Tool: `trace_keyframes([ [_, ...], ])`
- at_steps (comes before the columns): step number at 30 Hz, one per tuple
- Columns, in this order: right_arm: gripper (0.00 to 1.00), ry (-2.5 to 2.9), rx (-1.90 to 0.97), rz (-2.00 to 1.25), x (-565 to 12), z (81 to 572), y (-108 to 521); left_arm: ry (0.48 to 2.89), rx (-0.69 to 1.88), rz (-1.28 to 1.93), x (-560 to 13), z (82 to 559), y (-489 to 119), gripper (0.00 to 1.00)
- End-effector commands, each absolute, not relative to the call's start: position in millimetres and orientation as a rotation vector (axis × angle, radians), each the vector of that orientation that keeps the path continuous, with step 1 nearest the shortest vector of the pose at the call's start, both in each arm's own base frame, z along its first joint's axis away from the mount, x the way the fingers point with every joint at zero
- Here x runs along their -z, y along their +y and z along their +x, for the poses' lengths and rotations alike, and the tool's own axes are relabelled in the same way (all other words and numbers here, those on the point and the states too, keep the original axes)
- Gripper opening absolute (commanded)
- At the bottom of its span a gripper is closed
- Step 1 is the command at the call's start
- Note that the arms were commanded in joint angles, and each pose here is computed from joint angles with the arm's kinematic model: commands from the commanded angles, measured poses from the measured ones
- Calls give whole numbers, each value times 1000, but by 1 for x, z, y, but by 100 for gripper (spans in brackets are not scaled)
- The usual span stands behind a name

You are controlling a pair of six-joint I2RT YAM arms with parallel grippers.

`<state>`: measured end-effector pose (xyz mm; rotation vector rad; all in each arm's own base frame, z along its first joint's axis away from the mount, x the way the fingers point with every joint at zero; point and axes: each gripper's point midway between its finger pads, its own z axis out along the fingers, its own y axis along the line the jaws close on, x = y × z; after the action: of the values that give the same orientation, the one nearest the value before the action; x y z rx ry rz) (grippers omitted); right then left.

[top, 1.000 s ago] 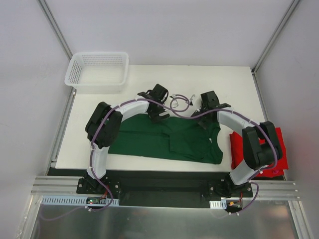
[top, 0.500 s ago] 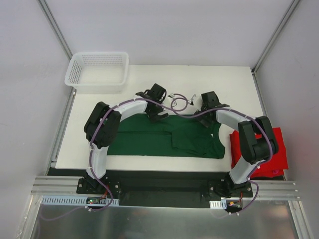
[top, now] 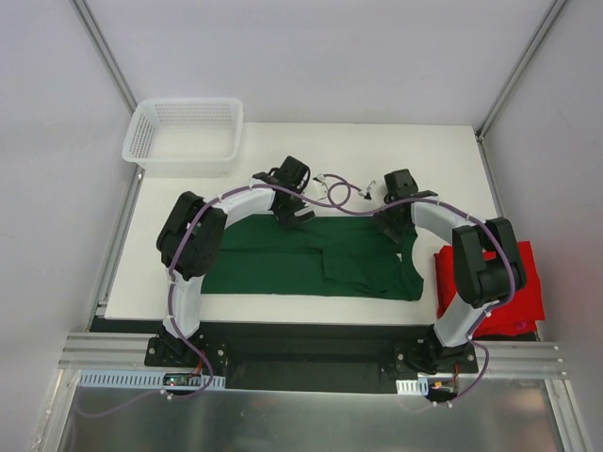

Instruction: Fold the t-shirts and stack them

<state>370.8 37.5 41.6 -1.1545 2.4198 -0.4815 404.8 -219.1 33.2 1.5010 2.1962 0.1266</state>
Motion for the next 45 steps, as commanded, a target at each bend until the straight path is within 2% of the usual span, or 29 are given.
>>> trace_keyframes([
  [1,96,2475,463,-1146,-61,355,31,2265,-266,1545,-24,399,-178,92],
  [12,96,2508,386,-1187,-51,340,37,2231,-363,1378,-47,437,-155,92],
  [19,96,2465,387,-1171,-54,345,42,2196,-372,1353,-59,443,-157,92],
  [40,96,2465,491,-1208,-47,357,34,2158,-519,1321,-103,409,-97,94],
  [45,96,2460,503,-1218,-48,357,32,2215,-505,1314,-89,384,-77,94],
])
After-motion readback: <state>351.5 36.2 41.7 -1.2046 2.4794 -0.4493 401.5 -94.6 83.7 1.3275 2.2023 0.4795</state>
